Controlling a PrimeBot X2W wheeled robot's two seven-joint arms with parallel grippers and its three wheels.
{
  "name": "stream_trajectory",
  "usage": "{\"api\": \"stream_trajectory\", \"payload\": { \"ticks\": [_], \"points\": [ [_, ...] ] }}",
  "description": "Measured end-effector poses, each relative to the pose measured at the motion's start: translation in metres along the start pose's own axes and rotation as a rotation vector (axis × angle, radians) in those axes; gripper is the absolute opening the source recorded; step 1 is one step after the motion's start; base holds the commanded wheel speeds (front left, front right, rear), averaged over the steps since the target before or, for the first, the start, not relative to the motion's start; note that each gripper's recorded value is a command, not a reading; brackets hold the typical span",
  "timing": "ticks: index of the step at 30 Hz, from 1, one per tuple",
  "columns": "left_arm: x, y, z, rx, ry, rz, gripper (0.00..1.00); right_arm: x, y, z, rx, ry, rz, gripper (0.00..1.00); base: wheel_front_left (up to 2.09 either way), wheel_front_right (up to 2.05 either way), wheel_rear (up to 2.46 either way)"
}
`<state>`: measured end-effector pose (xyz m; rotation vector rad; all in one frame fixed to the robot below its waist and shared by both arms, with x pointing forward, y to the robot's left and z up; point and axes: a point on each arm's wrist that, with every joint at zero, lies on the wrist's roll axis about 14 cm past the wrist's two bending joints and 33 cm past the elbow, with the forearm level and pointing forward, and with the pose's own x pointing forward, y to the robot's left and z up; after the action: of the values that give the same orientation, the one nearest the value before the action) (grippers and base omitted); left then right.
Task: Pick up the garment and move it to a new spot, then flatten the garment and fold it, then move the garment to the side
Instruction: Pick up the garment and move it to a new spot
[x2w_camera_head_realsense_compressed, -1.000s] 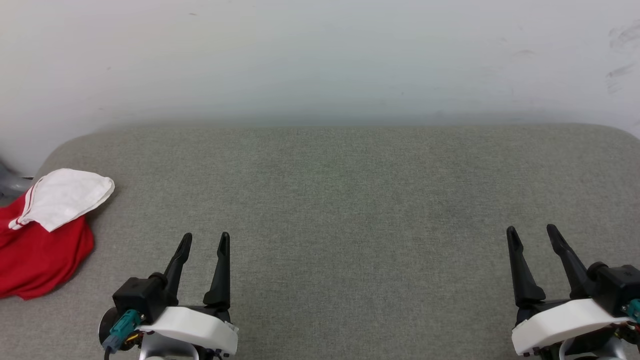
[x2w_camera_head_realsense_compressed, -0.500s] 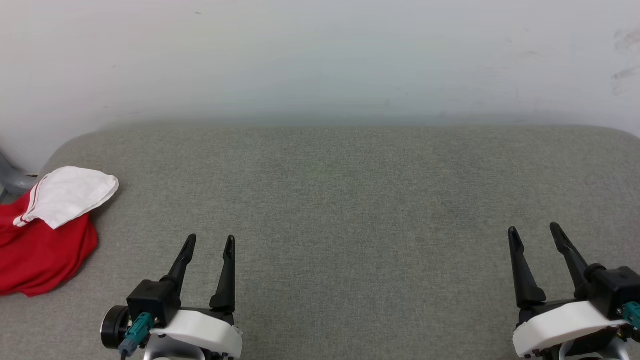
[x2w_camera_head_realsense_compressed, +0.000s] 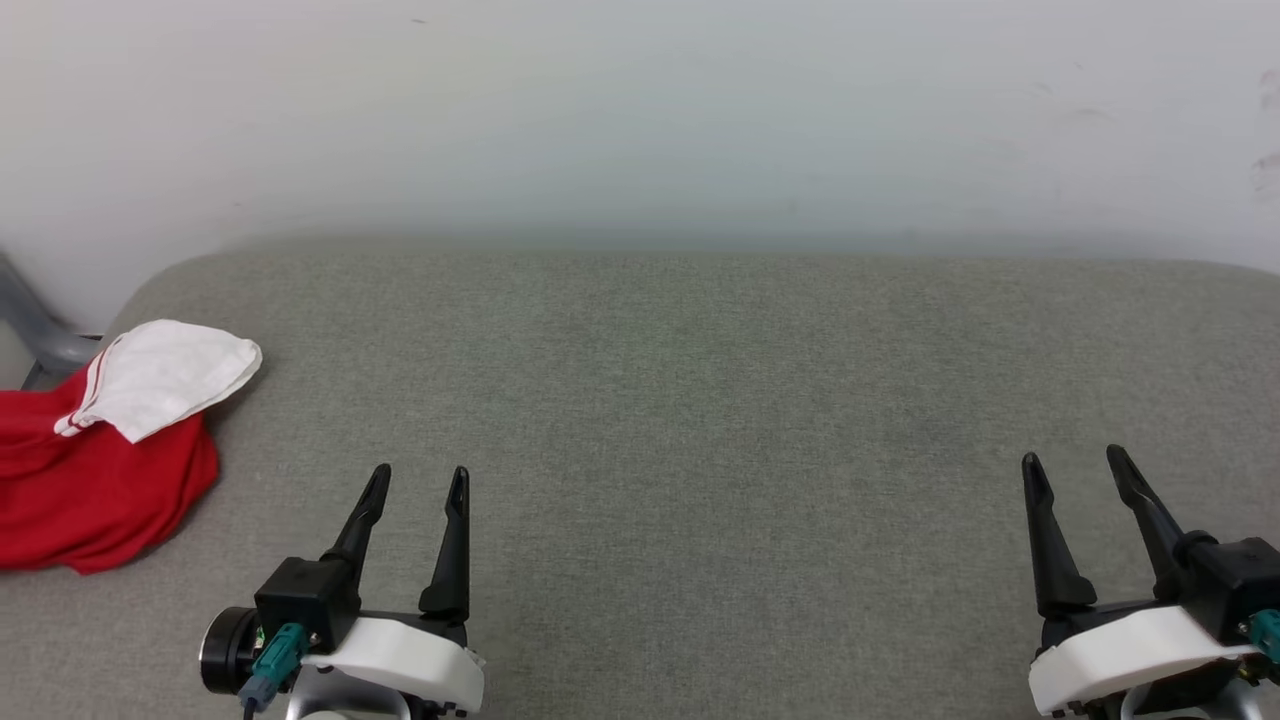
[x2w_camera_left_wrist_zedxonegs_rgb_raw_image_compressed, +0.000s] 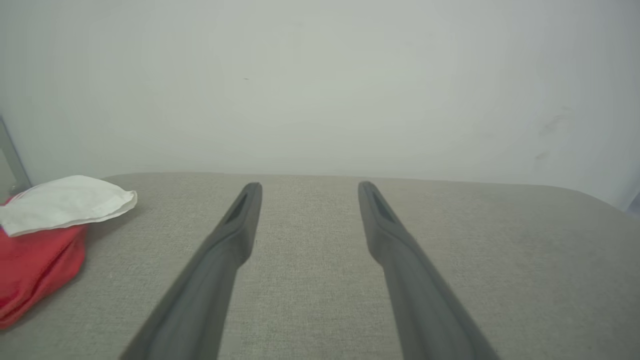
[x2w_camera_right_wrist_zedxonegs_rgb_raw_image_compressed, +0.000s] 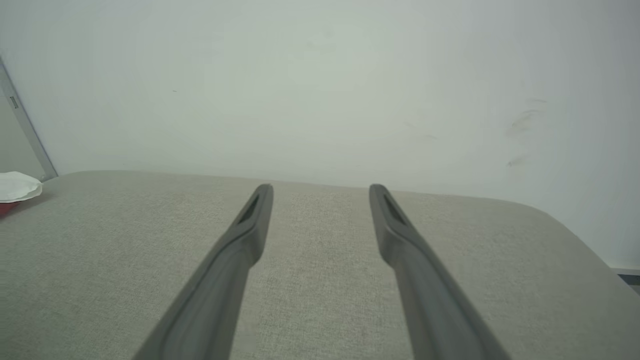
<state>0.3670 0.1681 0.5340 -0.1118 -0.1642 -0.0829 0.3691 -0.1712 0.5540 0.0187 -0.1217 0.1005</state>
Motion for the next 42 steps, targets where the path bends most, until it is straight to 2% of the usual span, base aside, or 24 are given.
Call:
{"api": "stream_trajectory", "payload": {
  "ticks": [10, 31, 42],
  "points": [
    [-0.019, 0.035, 0.006, 0.029, -0.008, 0.116, 1.00, 0.018, 0.037, -0.001, 0.022, -0.003, 0.112, 1.00, 0.00, 0.00, 0.00],
    [-0.091, 0.120, 0.033, 0.111, -0.050, 0.423, 1.00, 0.047, 0.148, 0.007, 0.061, -0.034, 0.428, 1.00, 0.00, 0.00, 0.00],
    [-0.109, 0.136, 0.038, 0.126, -0.052, 0.491, 1.00, 0.053, 0.171, 0.006, 0.066, -0.030, 0.491, 1.00, 0.00, 0.00, 0.00]
  ]
}}
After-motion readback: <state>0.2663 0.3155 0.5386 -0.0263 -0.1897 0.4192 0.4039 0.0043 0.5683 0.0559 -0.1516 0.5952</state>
